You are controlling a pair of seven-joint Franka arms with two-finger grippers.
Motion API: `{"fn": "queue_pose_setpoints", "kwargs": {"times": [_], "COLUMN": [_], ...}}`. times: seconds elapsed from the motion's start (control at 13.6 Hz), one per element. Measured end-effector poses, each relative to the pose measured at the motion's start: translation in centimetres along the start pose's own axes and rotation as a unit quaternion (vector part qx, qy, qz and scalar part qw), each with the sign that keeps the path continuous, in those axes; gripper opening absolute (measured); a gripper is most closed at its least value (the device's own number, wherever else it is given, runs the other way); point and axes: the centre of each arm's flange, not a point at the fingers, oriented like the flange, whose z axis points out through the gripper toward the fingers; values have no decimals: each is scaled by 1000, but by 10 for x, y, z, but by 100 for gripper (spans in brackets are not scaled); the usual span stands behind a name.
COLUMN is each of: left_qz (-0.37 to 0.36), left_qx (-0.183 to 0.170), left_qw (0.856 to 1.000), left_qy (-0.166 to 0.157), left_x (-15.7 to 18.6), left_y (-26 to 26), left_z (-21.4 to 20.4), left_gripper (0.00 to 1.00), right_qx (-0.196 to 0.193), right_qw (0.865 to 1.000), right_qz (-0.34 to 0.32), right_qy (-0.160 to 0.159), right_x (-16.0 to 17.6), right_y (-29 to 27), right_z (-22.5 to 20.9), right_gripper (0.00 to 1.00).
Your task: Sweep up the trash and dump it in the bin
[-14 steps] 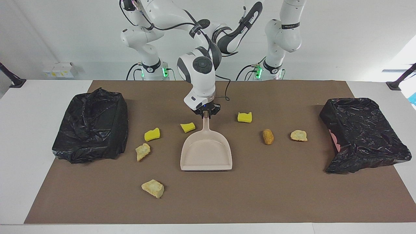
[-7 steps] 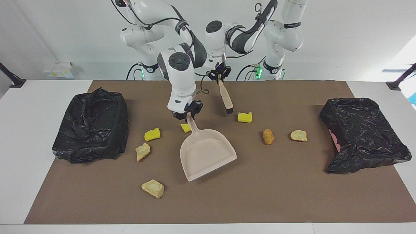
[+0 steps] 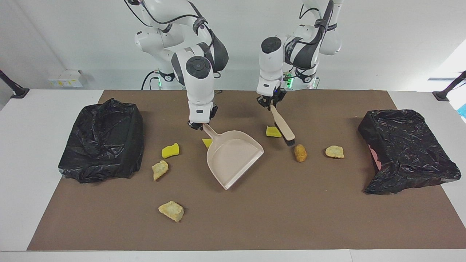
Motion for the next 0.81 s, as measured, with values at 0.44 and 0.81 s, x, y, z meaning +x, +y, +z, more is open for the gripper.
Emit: {"fn": "queue_pose_setpoints", "kwargs": {"times": [0.44,0.81], "left_qz": [12,84], "left_qx": [-21,-9], "left_qw": [1000,996], "left_qy": [3,-23], "left_x": [108,156], "left_y": [-81,-153], "left_z": [6,19], "left_gripper": [26,26], "right_qx": [-44,-99], "right_qw": [987,956], "right_qz": [-155,-273], "right_qy": [-25,-33], "right_x": [0,-1], "right_y": [-9,-20], "right_z": [-1,6], "right_gripper": [33,33]}}
